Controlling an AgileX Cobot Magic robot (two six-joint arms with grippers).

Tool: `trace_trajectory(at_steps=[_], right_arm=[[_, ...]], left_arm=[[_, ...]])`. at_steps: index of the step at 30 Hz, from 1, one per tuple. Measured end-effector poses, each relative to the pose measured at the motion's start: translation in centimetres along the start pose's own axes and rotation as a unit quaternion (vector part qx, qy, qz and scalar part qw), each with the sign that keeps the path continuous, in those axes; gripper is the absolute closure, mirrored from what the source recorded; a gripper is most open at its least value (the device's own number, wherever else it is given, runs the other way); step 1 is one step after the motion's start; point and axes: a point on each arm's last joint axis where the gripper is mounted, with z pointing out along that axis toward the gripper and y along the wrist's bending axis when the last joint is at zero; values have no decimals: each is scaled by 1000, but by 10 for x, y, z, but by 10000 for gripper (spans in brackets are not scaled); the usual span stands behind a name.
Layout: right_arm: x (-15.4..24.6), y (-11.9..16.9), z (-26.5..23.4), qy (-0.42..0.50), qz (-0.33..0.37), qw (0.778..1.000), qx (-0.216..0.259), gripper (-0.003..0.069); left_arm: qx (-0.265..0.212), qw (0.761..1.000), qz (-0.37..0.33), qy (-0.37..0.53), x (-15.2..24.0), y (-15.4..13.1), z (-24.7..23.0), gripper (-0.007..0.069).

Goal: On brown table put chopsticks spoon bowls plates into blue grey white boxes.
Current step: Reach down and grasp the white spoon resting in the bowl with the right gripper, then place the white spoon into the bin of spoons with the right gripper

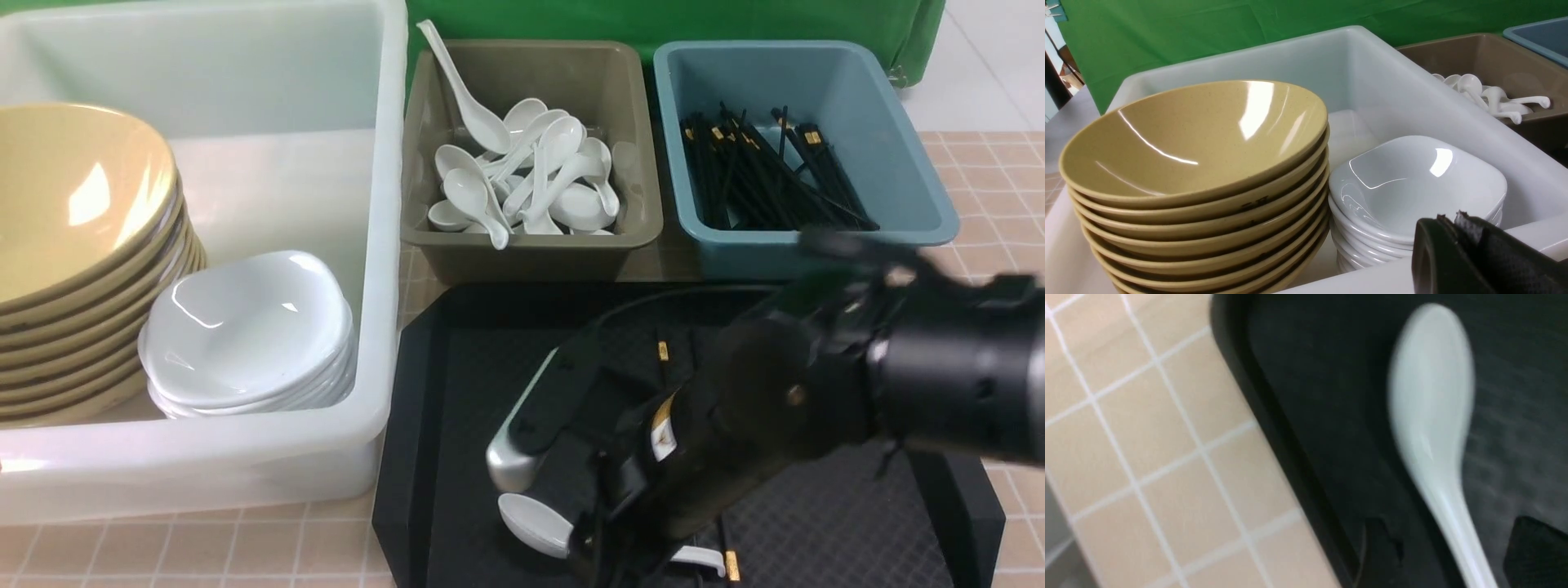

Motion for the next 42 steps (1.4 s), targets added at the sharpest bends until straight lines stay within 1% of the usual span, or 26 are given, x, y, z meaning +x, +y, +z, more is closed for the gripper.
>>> trace_trajectory(at_steps=[4, 7, 8, 11, 12, 13, 17, 19, 20, 22, 23, 25, 28, 29, 30, 31, 33, 34, 35, 36, 37, 38, 40, 42], right_arm=[[-6, 2, 25, -17, -4, 1000, 9, 224], [-3, 1, 37, -2, 0, 1000, 5, 256], [-3, 0, 40, 1, 1, 1000, 5, 281], [-2, 0, 43, 5, -12, 1000, 4, 426], [-4, 0, 42, 3, -15, 1000, 4, 454], [-8, 0, 38, -3, -23, 1000, 4, 505], [-27, 1, 16, -15, -50, 999, -1, 500], [-43, 0, -7, -51, -75, 996, 14, 500], [-43, 0, -9, -52, -77, 996, 15, 500], [-70, -11, -45, -131, -97, 985, 58, 500], [-80, -20, -58, -169, -95, 978, 80, 500], [-100, -44, -79, -247, -81, 957, 129, 500], [-122, -86, -91, -326, -41, 926, 186, 500], [-126, -95, -91, -335, -31, 921, 194, 496], [-132, -114, -84, -342, -2, 918, 199, 476], [-136, -125, -84, -346, 12, 916, 203, 461], [-141, -146, -75, -329, 44, 922, 198, 380], [-141, -152, -72, -315, 52, 927, 194, 360], [-139, -166, -71, -271, 71, 943, 180, 265], [-137, -165, -69, -260, 73, 947, 175, 256], [-129, -172, -79, -199, 102, 963, 151, 186], [-124, -175, -88, -166, 126, 968, 137, 155], [-112, -177, -104, -115, 158, 973, 120, 126], [-94, -179, -121, -71, 190, 972, 114, 115]], left_arm=[[0, 1000, 0, 0, 0, 0, 0, 618], [0, 1000, 0, 0, 0, 0, 0, 618], [0, 1000, 0, 0, 0, 0, 0, 618], [0, 1000, 0, 0, 0, 0, 0, 618], [0, 1000, 0, 0, 0, 0, 0, 618], [-1, 1000, 1, 0, 0, 0, 0, 619], [-1, 1000, 2, 0, 0, 0, 0, 618], [-1, 1000, 2, 0, 0, 0, 0, 618], [-1, 1000, 2, 0, 0, 0, 0, 618], [-2, 1000, 3, 1, 0, 0, 0, 618], [-2, 1000, 3, 1, 0, 0, 0, 618], [-2, 1000, 3, 1, 0, 0, 0, 618], [-2, 1000, 3, 1, 0, 0, 0, 619], [-2, 1000, 3, 1, 0, 0, 0, 618], [-2, 1000, 3, 1, 0, 0, 0, 619], [-2, 1000, 3, 1, 0, 0, 0, 618], [-2, 1000, 3, 1, 0, 0, 0, 618], [-2, 1000, 3, 1, 0, 0, 0, 618], [-2, 1000, 3, 1, 0, 0, 0, 618], [-2, 1000, 3, 2, 0, 0, 0, 618], [0, 1000, 3, 6, 1, 0, 0, 618], [0, 1000, 3, 7, 1, 0, 0, 618], [1, 1000, 2, 8, 1, 0, 0, 618], [3, 1000, -1, 6, 1, -1, 0, 619]])
